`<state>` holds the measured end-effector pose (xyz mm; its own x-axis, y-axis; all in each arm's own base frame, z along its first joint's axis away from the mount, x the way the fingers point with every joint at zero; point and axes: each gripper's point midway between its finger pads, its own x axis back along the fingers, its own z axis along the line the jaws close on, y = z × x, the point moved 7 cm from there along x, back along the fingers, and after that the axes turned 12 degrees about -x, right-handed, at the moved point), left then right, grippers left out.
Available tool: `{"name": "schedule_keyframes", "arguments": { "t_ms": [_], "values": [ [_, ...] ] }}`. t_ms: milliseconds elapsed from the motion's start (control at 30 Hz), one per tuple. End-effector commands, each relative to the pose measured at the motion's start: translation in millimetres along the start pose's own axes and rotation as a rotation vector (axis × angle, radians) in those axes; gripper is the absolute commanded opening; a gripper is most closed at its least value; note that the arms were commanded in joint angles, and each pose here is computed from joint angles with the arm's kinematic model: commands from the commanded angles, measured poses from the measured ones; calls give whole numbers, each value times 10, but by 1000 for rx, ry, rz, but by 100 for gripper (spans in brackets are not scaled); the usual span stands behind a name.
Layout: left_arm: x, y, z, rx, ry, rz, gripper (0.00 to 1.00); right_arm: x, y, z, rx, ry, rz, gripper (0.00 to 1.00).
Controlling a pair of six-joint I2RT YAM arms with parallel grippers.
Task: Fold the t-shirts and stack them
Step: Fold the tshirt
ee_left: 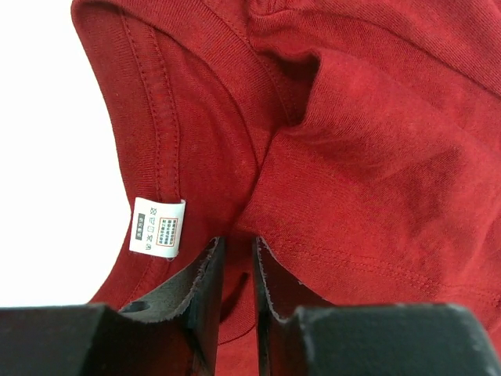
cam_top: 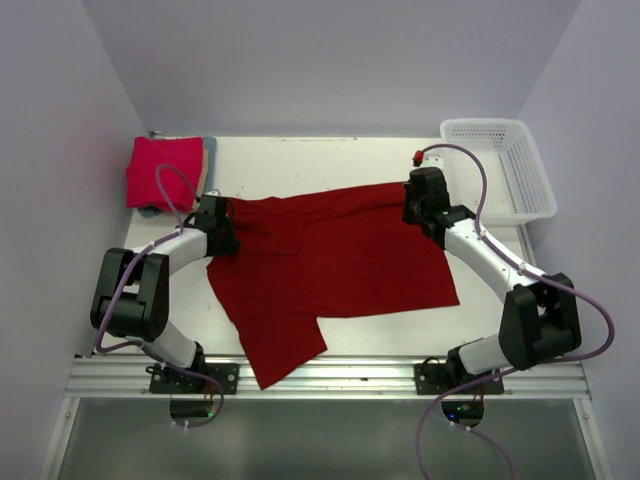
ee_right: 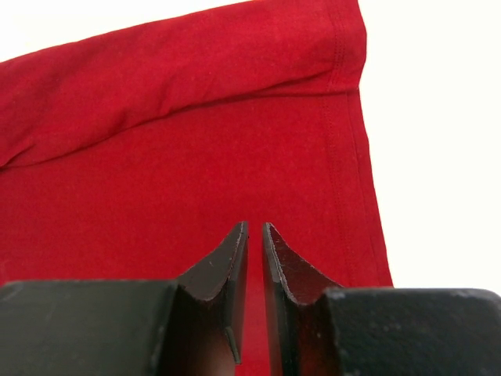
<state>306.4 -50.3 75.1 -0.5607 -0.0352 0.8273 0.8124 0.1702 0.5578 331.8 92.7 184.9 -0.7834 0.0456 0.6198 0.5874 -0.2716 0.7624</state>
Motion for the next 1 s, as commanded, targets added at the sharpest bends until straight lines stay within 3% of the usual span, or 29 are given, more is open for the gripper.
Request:
{"name": "schedule_keyframes", "arguments": {
  "t_ms": [0,67,200,833,967],
  "values": [
    [-16,-19,24,16,16,-3,25,93,98,-9,-6,-3,-51,17],
    [-30,-33,21,15,13,2,20,91,87,-7,-7,-2,-50,17],
    [-36,-38,9,17,2,2,0,89,89,-12,-7,-4,-50,17],
    [455,341,-77,17,-66,-122,0,67,84,-5,-7,-2,-49,16],
    [502,299,-59,9,-61,-100,0,69,79,-2,-6,-2,-48,17]
  ]
}}
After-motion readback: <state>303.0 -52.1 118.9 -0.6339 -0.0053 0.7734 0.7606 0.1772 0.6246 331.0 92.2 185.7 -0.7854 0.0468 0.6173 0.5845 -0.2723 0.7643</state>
